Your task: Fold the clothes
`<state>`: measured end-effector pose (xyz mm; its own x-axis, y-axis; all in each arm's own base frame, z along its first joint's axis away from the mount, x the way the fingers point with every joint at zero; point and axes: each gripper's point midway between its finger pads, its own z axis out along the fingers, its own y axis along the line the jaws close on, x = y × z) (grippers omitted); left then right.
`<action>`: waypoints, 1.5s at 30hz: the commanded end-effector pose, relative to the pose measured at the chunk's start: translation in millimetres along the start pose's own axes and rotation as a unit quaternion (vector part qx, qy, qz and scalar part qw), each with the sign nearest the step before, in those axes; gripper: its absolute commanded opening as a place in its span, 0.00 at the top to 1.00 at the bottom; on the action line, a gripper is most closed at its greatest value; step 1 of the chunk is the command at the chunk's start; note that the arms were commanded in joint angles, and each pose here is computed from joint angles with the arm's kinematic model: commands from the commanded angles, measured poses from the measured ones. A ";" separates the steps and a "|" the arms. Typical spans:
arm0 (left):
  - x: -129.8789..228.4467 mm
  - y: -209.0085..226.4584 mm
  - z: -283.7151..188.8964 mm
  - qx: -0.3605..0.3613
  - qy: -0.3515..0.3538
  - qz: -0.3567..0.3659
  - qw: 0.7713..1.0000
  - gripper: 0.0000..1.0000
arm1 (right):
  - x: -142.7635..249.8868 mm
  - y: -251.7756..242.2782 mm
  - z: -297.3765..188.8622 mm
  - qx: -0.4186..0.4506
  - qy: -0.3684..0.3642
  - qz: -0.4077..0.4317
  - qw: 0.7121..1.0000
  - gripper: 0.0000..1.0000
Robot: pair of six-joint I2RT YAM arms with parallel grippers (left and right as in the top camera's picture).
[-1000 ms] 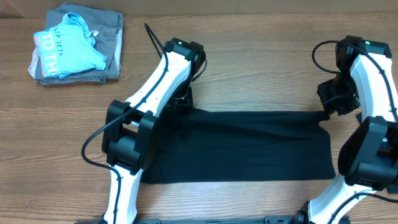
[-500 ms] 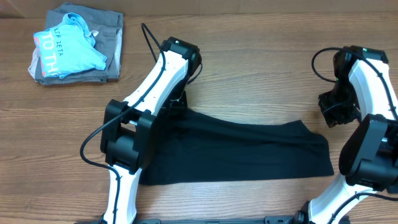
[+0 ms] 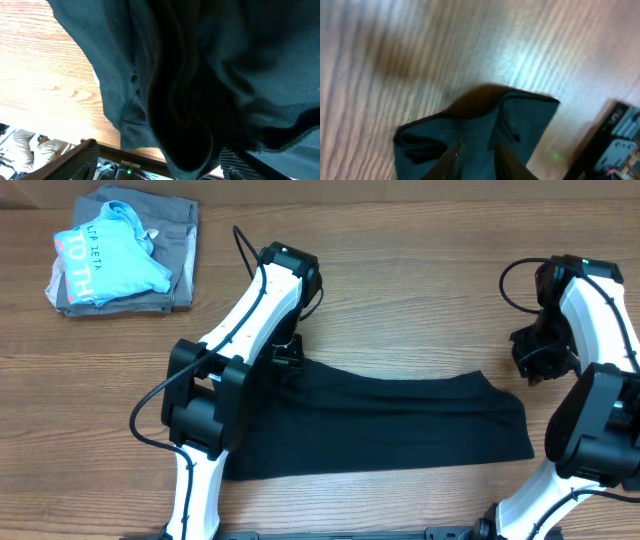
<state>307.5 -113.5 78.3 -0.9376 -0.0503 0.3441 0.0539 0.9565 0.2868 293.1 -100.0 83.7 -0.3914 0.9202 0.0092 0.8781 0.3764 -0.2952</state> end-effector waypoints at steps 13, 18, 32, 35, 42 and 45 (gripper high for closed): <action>-25.5 -7.3 -40.9 0.060 -0.080 0.008 0.995 0.19 | 20.4 58.3 -16.0 -0.137 0.010 -0.185 0.973 0.21; -27.3 -9.3 -29.4 0.054 -0.068 0.010 0.996 0.17 | 35.5 57.1 -10.9 -0.121 0.022 -0.208 0.970 0.24; -32.2 -8.5 -21.1 0.052 -0.058 0.014 0.997 0.21 | 55.7 60.6 37.7 -0.107 0.028 -0.242 0.964 0.54; -33.2 -9.0 -21.3 0.053 -0.060 0.013 0.997 0.21 | 56.5 59.5 39.4 -0.105 0.030 -0.243 0.964 0.59; -33.9 -8.7 -21.3 0.054 -0.061 0.014 0.997 0.21 | 56.2 60.3 39.4 -0.107 0.029 -0.244 0.963 0.62; -35.1 -6.0 -20.9 0.055 -0.060 0.010 0.997 0.27 | 56.3 60.2 39.5 -0.107 0.029 -0.244 0.963 0.80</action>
<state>347.9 -126.4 90.2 -0.9775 -0.0025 0.2108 0.0377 0.9818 0.1864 312.8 -30.2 24.8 -0.7600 0.6293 0.1627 0.6310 0.7743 -0.0478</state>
